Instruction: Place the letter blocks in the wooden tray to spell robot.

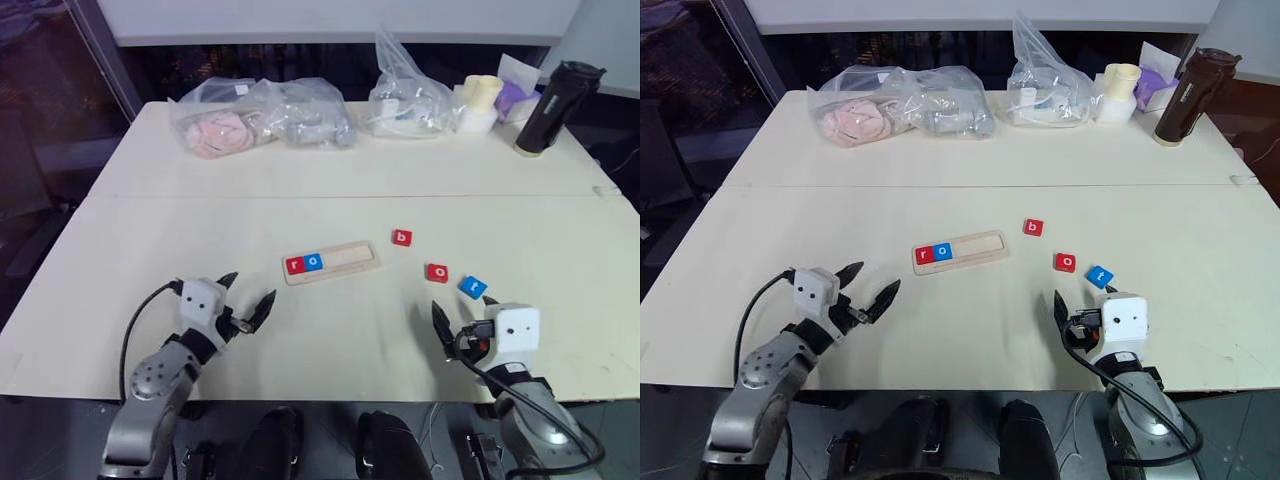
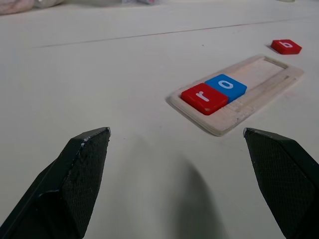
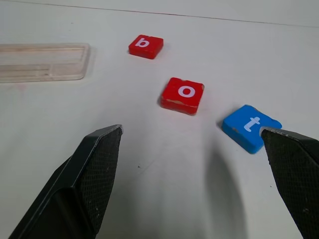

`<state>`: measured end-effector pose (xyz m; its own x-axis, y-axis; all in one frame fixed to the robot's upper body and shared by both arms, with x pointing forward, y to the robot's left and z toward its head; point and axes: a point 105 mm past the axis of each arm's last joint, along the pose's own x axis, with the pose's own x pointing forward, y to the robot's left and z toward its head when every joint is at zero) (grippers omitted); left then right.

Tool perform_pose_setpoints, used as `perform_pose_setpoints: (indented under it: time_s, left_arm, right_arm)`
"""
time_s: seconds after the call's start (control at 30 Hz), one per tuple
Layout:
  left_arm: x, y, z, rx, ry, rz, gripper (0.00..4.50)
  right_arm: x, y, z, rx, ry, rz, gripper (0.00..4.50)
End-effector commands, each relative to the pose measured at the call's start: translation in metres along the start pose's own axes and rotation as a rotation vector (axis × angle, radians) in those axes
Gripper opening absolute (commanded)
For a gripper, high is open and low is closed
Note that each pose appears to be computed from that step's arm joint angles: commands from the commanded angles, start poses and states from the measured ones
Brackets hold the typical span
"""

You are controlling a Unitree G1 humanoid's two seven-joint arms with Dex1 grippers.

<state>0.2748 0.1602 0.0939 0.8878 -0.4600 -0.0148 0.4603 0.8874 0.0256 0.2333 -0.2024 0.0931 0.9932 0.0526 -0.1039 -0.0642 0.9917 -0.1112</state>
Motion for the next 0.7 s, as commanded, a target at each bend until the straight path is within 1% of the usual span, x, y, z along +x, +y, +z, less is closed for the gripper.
perform_pose_setpoints:
  time_s: [0.03, 0.13, 0.23, 0.37, 0.6, 0.7]
  left_arm:
    - [0.0, 0.002, 0.015, 0.04, -0.034, -0.041, 4.5]
    - [-0.002, 0.005, 0.019, 0.013, -0.037, -0.049, 4.5]
    - [0.004, -0.008, 0.029, -0.033, -0.063, -0.112, 4.5]
    - [0.01, -0.009, 0.035, -0.031, -0.062, -0.12, 4.5]
    - [0.009, -0.014, 0.033, -0.019, -0.035, -0.165, 4.5]
    - [0.008, -0.017, 0.032, -0.009, -0.021, -0.202, 4.5]
  right_arm:
    - [0.001, 0.012, 0.027, -0.03, -0.092, 0.063, 4.47]
    - [0.001, 0.02, 0.032, -0.027, -0.1, 0.08, 4.47]
    - [0.005, 0.02, 0.036, -0.047, -0.109, 0.107, 4.47]
    - [0.007, 0.018, 0.03, -0.043, -0.088, 0.119, 4.47]
    - [0.007, 0.022, 0.027, -0.048, -0.082, 0.137, 4.47]
    - [0.007, 0.027, 0.03, -0.063, -0.092, 0.173, 4.47]
